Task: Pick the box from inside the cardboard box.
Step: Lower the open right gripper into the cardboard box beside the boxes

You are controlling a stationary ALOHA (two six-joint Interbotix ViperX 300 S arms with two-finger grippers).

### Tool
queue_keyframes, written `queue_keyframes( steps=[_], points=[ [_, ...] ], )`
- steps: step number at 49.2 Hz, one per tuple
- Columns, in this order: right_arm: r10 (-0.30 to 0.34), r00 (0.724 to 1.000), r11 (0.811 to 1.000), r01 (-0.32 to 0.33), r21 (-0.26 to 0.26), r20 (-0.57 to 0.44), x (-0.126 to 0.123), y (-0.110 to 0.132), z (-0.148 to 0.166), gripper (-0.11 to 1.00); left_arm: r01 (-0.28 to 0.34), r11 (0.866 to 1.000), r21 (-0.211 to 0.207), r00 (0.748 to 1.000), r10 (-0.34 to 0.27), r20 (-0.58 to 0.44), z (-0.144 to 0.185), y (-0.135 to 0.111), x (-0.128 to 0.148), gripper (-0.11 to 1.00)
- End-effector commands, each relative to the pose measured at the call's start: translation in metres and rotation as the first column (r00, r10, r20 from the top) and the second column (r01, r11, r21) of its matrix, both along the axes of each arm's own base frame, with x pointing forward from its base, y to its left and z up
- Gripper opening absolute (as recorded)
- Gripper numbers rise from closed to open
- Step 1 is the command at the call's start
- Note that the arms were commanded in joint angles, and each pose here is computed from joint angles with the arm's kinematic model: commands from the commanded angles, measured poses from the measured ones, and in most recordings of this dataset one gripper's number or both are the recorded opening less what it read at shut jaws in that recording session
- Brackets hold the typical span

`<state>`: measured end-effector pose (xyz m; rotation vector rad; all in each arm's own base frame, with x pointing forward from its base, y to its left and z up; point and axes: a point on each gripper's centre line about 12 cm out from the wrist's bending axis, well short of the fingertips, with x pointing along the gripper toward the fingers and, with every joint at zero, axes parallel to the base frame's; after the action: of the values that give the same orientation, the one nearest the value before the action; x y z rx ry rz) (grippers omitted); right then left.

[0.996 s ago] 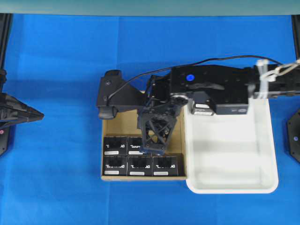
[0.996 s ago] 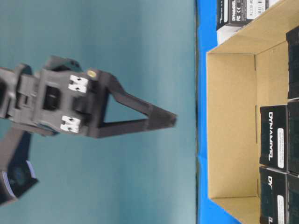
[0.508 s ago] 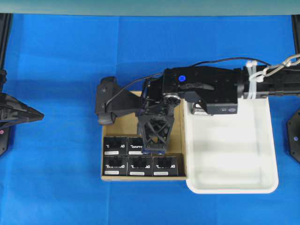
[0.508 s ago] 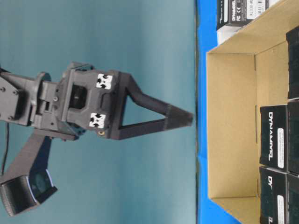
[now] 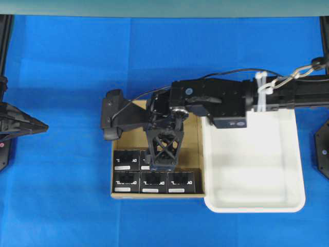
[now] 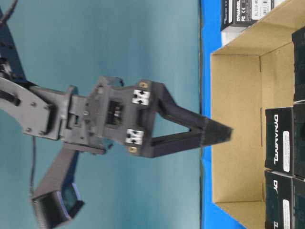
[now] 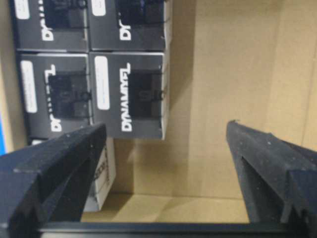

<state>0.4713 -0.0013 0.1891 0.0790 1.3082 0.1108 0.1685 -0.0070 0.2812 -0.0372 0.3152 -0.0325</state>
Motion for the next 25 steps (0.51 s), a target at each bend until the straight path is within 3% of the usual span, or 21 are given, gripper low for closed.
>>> queue_keyframes(
  steps=[1,11,25],
  points=[
    [0.006,1.0,1.0,-0.006,0.01,-0.007,0.004,0.005,-0.009,0.98,0.0,1.0,0.001,1.0,0.0,0.012,0.007,0.0,0.003,-0.06],
    [0.001,1.0,0.999,-0.001,0.044,-0.013,0.011,0.014,-0.028,0.98,-0.013,0.999,-0.037,1.0,0.013,0.006,0.005,0.0,0.003,-0.06],
    [0.006,1.0,0.999,-0.006,0.044,0.003,0.015,0.021,-0.038,0.98,-0.016,0.999,-0.039,1.0,0.015,-0.006,0.003,0.0,0.002,-0.06]
  ],
)
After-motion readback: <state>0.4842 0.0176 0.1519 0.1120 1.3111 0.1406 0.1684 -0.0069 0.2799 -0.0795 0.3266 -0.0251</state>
